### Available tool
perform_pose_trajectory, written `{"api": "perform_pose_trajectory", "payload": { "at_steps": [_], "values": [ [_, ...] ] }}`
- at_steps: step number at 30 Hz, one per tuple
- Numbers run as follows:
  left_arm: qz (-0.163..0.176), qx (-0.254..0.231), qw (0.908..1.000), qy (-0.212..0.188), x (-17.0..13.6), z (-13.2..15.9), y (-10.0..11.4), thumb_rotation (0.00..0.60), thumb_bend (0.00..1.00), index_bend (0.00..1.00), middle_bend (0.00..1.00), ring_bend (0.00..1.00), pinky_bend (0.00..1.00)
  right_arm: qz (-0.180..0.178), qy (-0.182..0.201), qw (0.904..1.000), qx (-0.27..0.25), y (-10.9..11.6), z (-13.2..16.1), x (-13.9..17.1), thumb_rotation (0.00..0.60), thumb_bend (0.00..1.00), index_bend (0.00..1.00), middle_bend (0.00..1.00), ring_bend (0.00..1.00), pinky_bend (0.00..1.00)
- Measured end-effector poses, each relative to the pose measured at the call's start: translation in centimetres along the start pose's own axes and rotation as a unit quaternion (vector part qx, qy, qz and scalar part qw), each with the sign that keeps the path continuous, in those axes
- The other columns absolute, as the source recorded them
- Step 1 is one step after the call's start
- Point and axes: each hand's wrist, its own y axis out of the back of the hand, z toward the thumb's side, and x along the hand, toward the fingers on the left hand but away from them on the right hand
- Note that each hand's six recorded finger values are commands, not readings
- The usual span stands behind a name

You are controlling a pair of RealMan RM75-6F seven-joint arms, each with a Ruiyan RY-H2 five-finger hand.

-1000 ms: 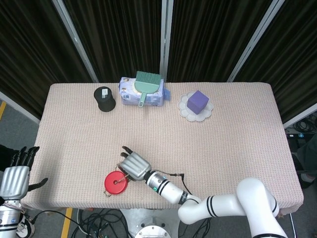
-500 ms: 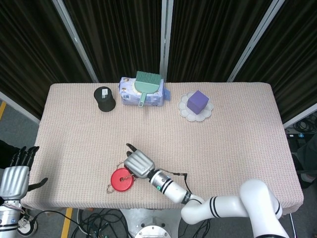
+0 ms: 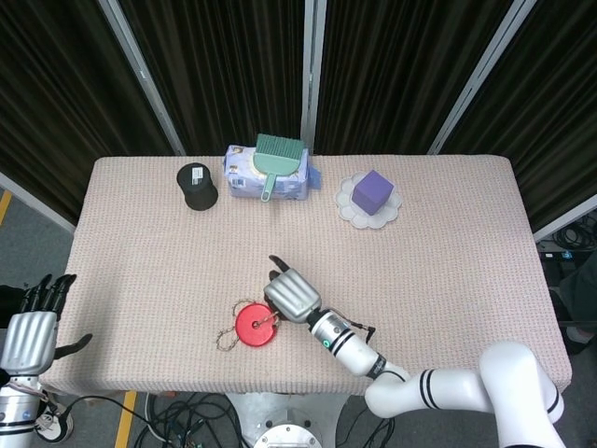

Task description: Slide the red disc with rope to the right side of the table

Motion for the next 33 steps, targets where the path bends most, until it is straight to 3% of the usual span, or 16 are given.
{"api": "perform_pose_trajectory", "payload": {
  "at_steps": [10, 16, 23, 33],
  "values": [
    [0.0, -0.001, 1.0, -0.003, 0.1, 0.3, 0.0, 0.6, 0.0, 0.09, 0.1, 0.04, 0.14, -0.021, -0.074, 0.9968, -0.02, 0.5, -7.4, 4.0, 0.6, 0.44, 0.97, 0.88, 0.37, 0.09],
    [-0.003, 0.0, 1.0, -0.004, 0.2, 0.5, -0.2, 0.6, 0.0, 0.09, 0.1, 0.05, 0.14, -0.037, -0.142, 0.9886, -0.032, 1.1, -13.6, 7.1, 0.6, 0.44, 0.97, 0.88, 0.37, 0.09],
    [-0.005, 0.0, 1.0, -0.005, 0.2, 0.7, -0.3, 0.6, 0.0, 0.09, 0.1, 0.05, 0.14, -0.06, -0.224, 0.9715, -0.049, 1.8, -20.5, 12.1, 0.6, 0.44, 0.97, 0.88, 0.37, 0.09],
    [-0.007, 0.005, 0.9999, -0.01, 0.4, 1.2, -0.3, 0.6, 0.0, 0.09, 0.1, 0.05, 0.14, -0.086, -0.32, 0.941, -0.07, 1.4, -27.5, 21.0, 0.6, 0.44, 0.98, 0.89, 0.37, 0.09]
  ]
}}
